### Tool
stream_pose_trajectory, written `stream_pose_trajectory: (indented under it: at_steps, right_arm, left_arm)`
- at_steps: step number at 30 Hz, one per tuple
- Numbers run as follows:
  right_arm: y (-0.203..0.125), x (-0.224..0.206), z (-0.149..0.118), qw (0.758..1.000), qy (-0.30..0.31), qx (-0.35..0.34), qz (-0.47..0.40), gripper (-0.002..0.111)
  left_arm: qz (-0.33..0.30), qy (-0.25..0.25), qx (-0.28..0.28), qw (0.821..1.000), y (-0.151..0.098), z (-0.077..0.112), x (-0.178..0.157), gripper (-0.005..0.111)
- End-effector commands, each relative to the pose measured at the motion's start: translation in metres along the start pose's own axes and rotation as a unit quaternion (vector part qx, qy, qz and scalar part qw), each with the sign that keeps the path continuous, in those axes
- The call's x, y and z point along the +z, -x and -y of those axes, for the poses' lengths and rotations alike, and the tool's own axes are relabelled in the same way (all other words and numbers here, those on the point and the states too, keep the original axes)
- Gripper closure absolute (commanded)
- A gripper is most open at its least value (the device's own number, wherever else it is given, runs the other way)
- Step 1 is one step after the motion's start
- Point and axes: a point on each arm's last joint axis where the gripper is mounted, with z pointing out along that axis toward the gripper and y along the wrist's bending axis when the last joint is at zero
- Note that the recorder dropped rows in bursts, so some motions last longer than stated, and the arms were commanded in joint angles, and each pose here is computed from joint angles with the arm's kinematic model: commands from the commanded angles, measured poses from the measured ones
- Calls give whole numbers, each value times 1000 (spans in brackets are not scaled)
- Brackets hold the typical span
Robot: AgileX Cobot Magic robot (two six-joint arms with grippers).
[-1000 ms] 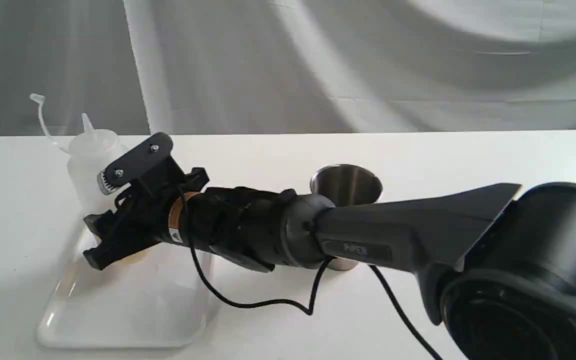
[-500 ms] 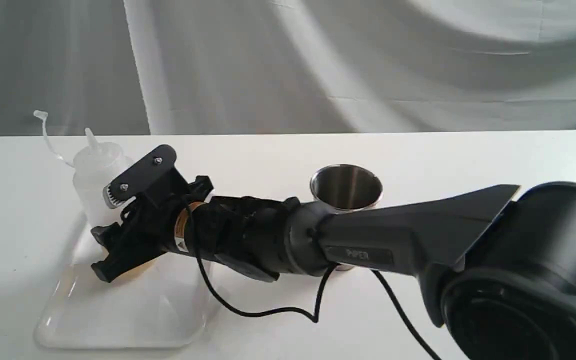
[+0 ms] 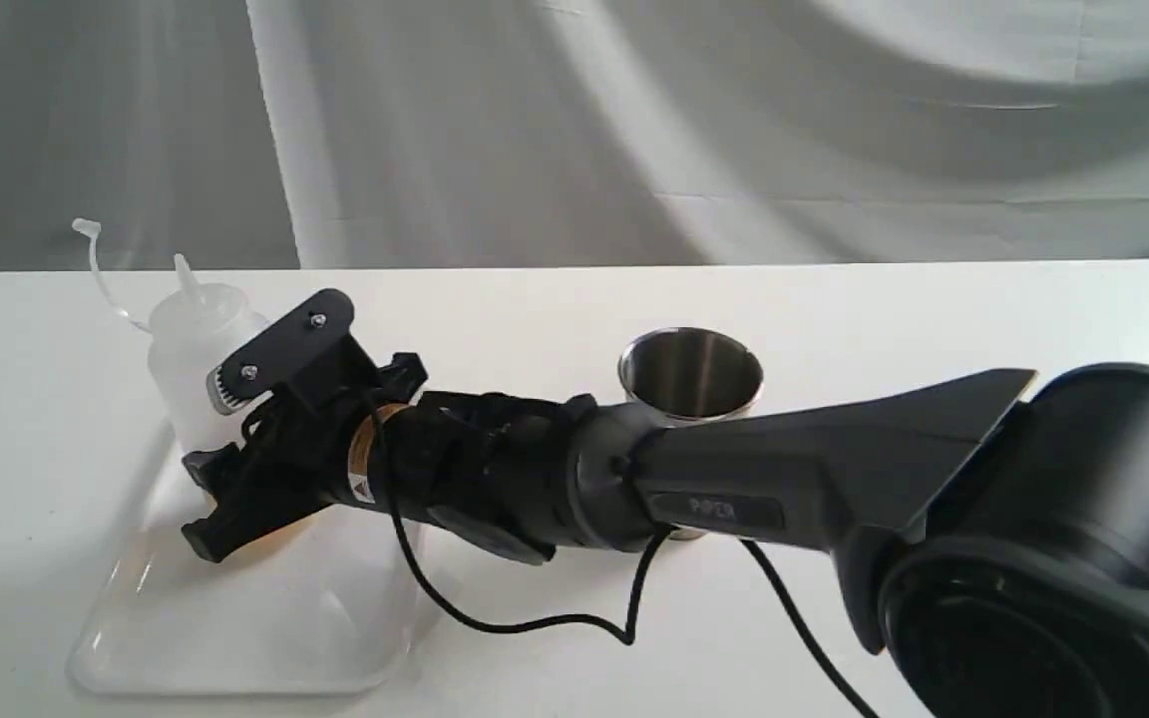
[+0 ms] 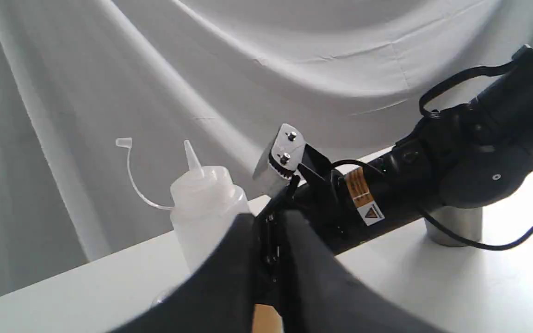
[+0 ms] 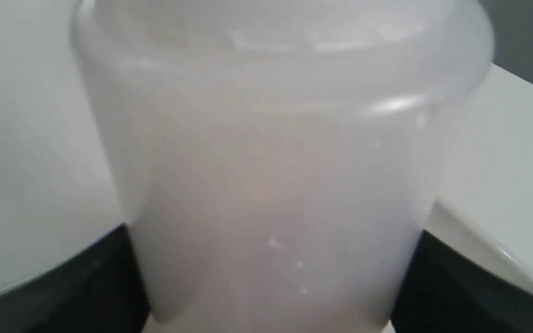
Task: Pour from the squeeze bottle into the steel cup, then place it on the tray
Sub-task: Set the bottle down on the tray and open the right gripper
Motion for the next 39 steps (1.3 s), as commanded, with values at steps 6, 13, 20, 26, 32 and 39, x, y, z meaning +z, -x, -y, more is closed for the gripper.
stream_pose_trajectory:
  at_steps: [6, 13, 20, 26, 32, 39]
  right_arm:
    - [8, -4, 3, 1000, -6, -1, 5, 64]
    - [7, -4, 4, 1000, -8, 2, 2, 64]
    - [5, -4, 4, 1000, -12, 2, -9, 62]
    - [2, -4, 6, 999, -21, 9, -27, 31]
    - [2, -4, 6, 999, -22, 9, -30, 13]
    - [12, -8, 7, 999, -23, 8, -20, 10]
  left_arm:
    - [-4, 0, -3, 1000, -2, 0, 0, 98]
    - [-4, 0, -3, 1000, -2, 0, 0, 98]
    - [-4, 0, -3, 1000, -2, 0, 0, 98]
    - [-4, 0, -3, 1000, -2, 0, 0, 98]
    - [-4, 0, -3, 1000, -2, 0, 0, 98]
    - [-4, 0, -3, 1000, -2, 0, 0, 98]
